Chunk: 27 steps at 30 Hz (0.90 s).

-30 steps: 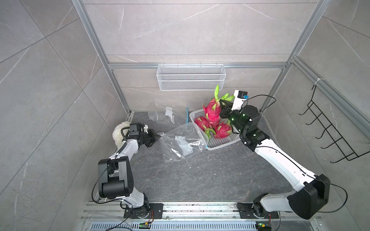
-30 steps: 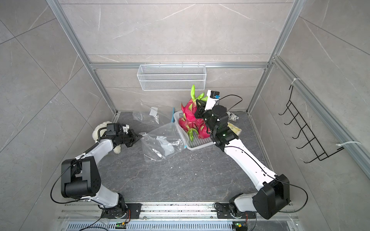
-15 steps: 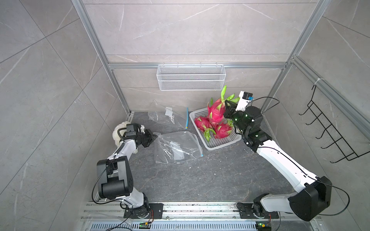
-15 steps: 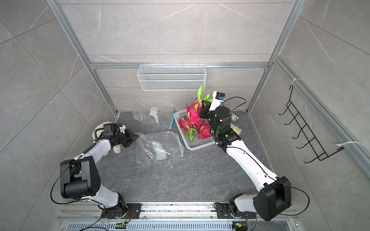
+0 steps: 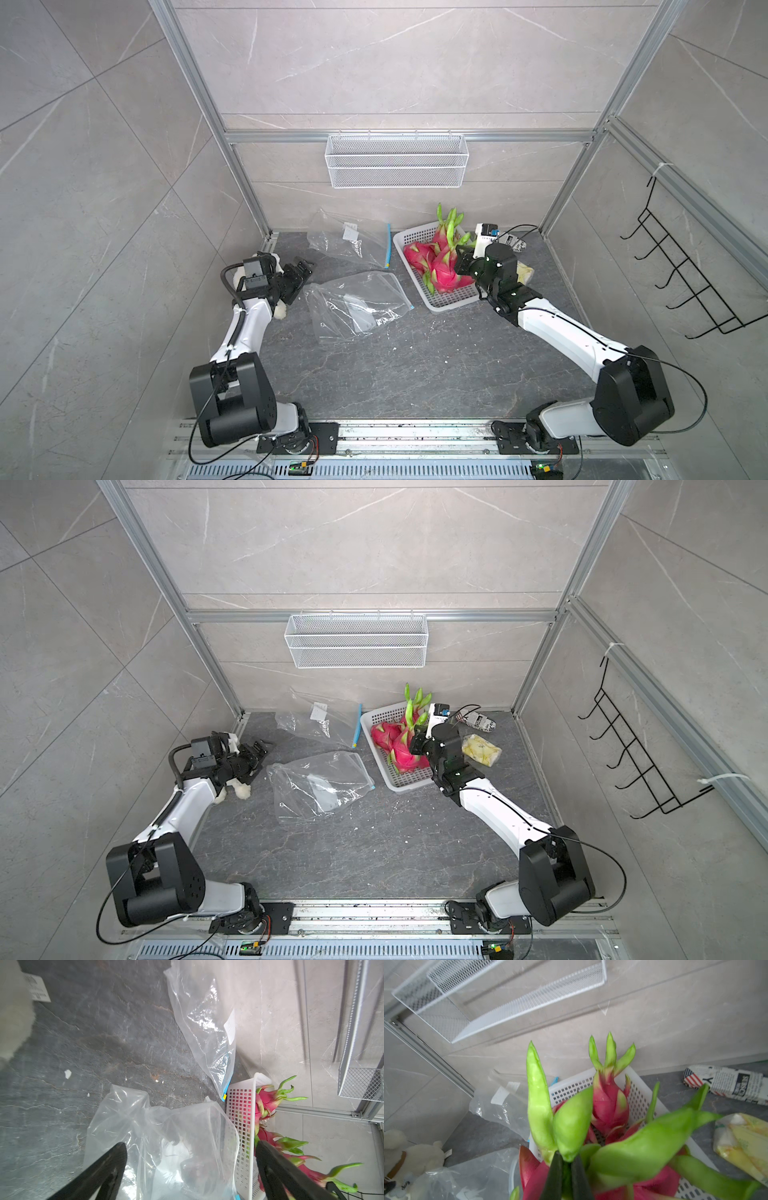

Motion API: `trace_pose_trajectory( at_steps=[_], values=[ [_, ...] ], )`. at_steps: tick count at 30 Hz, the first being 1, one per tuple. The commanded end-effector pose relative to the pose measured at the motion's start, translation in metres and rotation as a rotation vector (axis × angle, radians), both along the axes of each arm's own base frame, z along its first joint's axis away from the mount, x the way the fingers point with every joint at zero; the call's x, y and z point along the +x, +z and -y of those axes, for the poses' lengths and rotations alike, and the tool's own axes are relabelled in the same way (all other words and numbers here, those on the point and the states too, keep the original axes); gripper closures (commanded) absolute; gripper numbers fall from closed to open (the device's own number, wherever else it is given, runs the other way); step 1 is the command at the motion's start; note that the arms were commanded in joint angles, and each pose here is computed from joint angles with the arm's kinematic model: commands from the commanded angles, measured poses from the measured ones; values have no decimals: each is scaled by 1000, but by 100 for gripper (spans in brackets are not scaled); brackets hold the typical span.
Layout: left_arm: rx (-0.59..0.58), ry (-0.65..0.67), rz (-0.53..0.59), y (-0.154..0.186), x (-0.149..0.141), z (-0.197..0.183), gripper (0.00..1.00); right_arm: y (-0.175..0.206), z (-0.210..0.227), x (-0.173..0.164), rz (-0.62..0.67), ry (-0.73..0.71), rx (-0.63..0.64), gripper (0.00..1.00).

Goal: Open the zip-top bag and take out the dragon fruit
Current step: Place the zipper food storage bag at the center of the board.

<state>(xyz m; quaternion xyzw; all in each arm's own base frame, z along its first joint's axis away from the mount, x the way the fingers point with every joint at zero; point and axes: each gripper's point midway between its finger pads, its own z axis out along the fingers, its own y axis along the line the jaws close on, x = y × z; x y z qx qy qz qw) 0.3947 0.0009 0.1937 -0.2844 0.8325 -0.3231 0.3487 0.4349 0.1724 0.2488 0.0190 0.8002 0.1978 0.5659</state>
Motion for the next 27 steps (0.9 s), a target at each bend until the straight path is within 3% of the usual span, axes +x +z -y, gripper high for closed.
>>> trace_pose_trajectory(
  at_steps=[1,13,15,18,22,27],
  values=[
    [97,34,78,18,-5,-10,0,-13,-5,2,0,11,51,100],
    [57,18,107,20,-3,-4,1,-73,0,-10,-103,-2,50,98],
    [61,17,107,19,-2,-5,0,-70,1,-11,-95,-3,52,87],
    [89,23,100,17,-2,-8,1,-54,5,-12,-71,-13,38,60],
    [185,46,82,17,-6,-20,0,-20,19,-19,-26,-55,-18,41],
    [341,94,95,13,-12,-39,0,4,64,-37,-54,-218,-181,37]
  ],
)
